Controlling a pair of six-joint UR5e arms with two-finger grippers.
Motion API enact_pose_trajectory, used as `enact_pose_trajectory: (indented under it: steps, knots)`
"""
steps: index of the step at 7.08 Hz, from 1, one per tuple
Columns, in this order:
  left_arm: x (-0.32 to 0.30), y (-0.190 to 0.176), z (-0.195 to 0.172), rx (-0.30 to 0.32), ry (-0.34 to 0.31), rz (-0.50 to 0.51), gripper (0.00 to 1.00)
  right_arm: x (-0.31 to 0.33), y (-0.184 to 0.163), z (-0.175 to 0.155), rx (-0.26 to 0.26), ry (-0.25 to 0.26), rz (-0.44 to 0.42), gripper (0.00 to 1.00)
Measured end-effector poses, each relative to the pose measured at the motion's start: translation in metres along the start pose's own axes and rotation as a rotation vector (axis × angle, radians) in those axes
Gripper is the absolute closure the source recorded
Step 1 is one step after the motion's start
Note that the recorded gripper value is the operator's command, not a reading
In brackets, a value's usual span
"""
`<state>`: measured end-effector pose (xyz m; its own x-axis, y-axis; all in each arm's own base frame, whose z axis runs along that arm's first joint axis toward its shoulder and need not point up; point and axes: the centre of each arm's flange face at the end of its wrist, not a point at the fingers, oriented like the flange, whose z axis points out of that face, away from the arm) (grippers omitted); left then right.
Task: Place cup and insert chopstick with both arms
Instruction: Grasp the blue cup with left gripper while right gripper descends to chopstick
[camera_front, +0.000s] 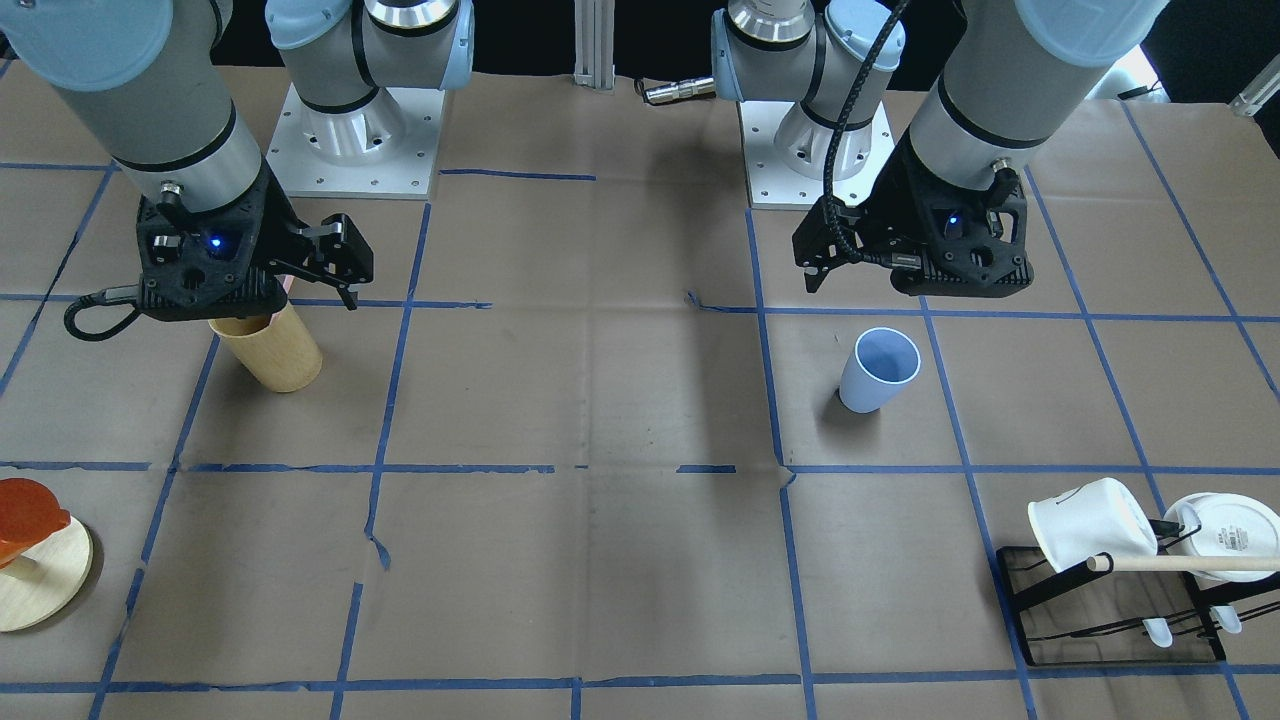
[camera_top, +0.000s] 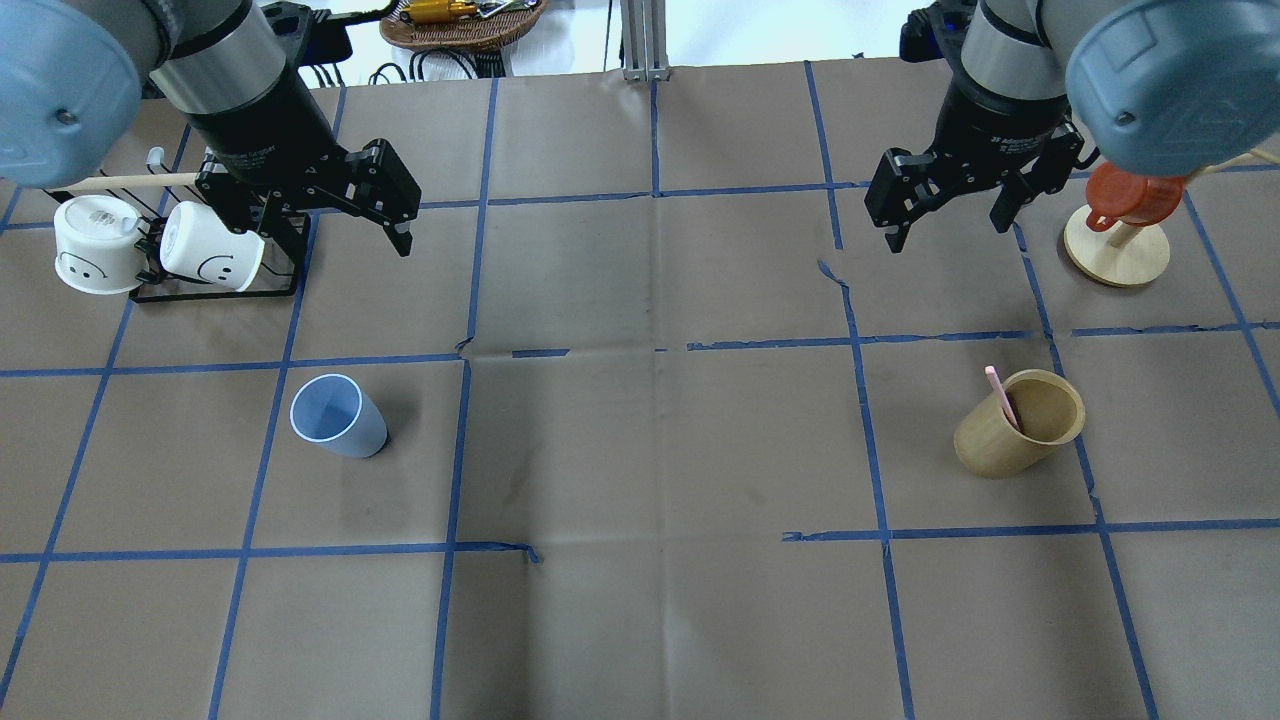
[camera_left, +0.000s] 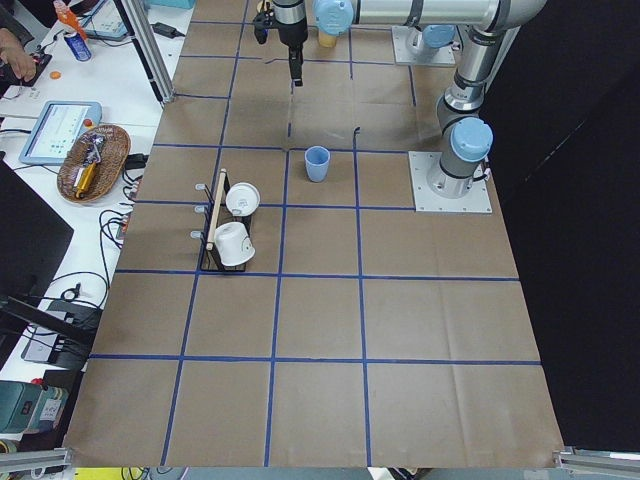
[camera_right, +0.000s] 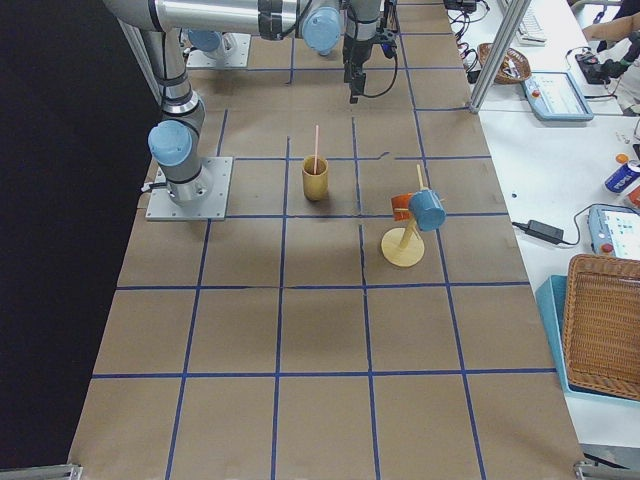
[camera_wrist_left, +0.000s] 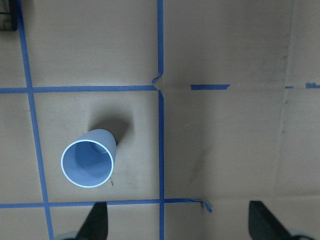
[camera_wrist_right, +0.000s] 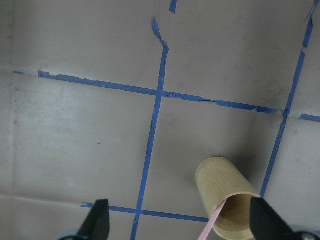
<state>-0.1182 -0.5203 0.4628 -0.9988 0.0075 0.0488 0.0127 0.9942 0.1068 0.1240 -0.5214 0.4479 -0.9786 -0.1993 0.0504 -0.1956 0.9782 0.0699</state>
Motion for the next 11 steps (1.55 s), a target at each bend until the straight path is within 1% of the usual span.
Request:
enact_pose_trajectory:
  steps: [1,2,3,4,5,6,7,8,10,11]
  knots:
    - [-0.013,-0.003,0.017,-0.024,0.005,0.005,0.0,0.001,0.004,0.002,-0.02,0.009,-0.087,0.0]
    - [-0.03,-0.007,0.042,-0.039,0.009,-0.001,0.0,0.0,0.01,0.005,-0.053,0.005,-0.166,0.0]
    - [-0.048,-0.008,0.068,-0.041,0.013,-0.006,0.0,0.0,0.014,0.009,-0.092,-0.003,-0.256,0.0]
    - [-0.06,-0.006,0.089,-0.031,0.014,-0.005,0.0,0.002,0.016,0.012,-0.122,0.009,-0.331,0.0]
    - [-0.065,-0.004,0.108,-0.023,0.014,-0.003,0.0,0.007,0.017,0.013,-0.153,0.051,-0.387,0.0]
    - [-0.067,-0.001,0.127,-0.016,0.013,-0.001,0.0,0.012,0.018,0.014,-0.178,0.09,-0.415,0.0]
    - [-0.068,0.004,0.146,-0.01,0.011,0.001,0.0,0.015,0.019,0.021,-0.201,0.103,-0.428,0.0]
    - [-0.068,0.009,0.162,-0.02,0.011,0.0,0.01,0.014,0.022,0.032,-0.224,0.102,-0.432,0.0]
    - [-0.071,0.018,0.189,-0.045,-0.019,-0.004,0.04,0.01,0.027,0.05,-0.256,0.094,-0.438,0.0]
    - [-0.072,0.02,0.198,-0.046,-0.028,-0.005,0.16,0.008,0.03,0.061,-0.278,0.086,-0.449,0.0]
